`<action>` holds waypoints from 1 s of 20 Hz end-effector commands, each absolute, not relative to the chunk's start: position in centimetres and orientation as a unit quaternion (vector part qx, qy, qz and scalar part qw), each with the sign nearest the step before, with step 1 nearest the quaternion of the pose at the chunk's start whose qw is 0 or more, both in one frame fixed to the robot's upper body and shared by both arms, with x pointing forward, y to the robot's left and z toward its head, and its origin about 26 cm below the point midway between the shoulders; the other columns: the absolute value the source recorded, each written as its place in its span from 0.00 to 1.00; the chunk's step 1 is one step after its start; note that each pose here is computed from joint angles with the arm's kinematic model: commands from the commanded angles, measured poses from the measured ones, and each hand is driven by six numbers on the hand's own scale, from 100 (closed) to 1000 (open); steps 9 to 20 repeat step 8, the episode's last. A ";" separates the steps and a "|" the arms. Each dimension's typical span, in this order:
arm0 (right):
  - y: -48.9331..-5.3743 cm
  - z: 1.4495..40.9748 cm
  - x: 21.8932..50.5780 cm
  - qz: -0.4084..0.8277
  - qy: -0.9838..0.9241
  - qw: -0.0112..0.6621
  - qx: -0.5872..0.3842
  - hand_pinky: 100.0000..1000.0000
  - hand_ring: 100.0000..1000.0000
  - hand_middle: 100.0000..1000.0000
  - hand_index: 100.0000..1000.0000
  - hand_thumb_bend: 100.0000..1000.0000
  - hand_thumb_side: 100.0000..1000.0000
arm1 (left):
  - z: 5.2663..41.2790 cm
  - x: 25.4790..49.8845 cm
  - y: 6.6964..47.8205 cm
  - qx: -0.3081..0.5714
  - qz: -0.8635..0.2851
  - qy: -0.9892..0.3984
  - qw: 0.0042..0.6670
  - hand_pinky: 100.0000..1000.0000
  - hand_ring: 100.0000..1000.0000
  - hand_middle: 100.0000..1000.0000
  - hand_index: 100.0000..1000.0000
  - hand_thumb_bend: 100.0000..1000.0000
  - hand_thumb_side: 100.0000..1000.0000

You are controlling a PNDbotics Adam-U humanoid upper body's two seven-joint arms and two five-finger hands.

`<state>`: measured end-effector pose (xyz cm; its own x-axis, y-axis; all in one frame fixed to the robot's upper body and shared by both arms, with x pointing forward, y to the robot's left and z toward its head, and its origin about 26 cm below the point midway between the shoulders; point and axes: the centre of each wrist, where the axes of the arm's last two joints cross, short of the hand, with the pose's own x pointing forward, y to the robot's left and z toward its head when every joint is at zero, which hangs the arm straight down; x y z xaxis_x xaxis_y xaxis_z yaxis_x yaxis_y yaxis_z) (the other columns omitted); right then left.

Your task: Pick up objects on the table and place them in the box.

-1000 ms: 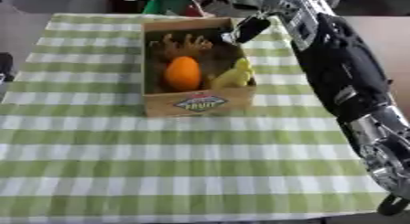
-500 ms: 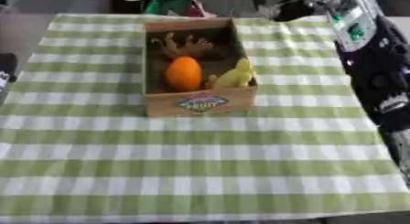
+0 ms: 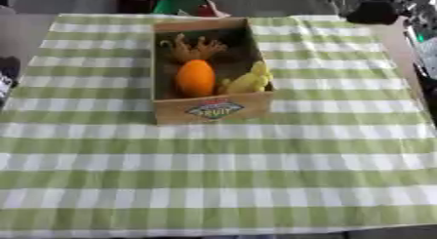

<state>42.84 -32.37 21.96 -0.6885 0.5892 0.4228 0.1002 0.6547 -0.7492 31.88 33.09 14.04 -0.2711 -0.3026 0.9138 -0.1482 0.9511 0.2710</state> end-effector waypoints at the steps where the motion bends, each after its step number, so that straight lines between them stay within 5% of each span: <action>1: -33.2 24.6 41.8 0.332 -0.864 0.318 -0.206 0.79 0.89 0.73 0.78 0.00 0.12 | 14.9 31.7 33.4 0.150 -0.062 -0.803 0.574 0.81 0.52 0.53 0.63 0.43 0.38; 8: -34.7 20.8 40.5 0.277 -0.866 0.372 -0.186 0.79 0.90 0.71 0.75 0.00 0.12 | 14.5 31.4 33.6 0.155 -0.050 -0.804 0.572 0.80 0.52 0.51 0.61 0.42 0.37; 20: -34.7 20.8 40.5 0.277 -0.866 0.372 -0.186 0.79 0.90 0.71 0.75 0.00 0.12 | 14.5 31.4 33.6 0.155 -0.050 -0.804 0.572 0.80 0.52 0.51 0.61 0.42 0.37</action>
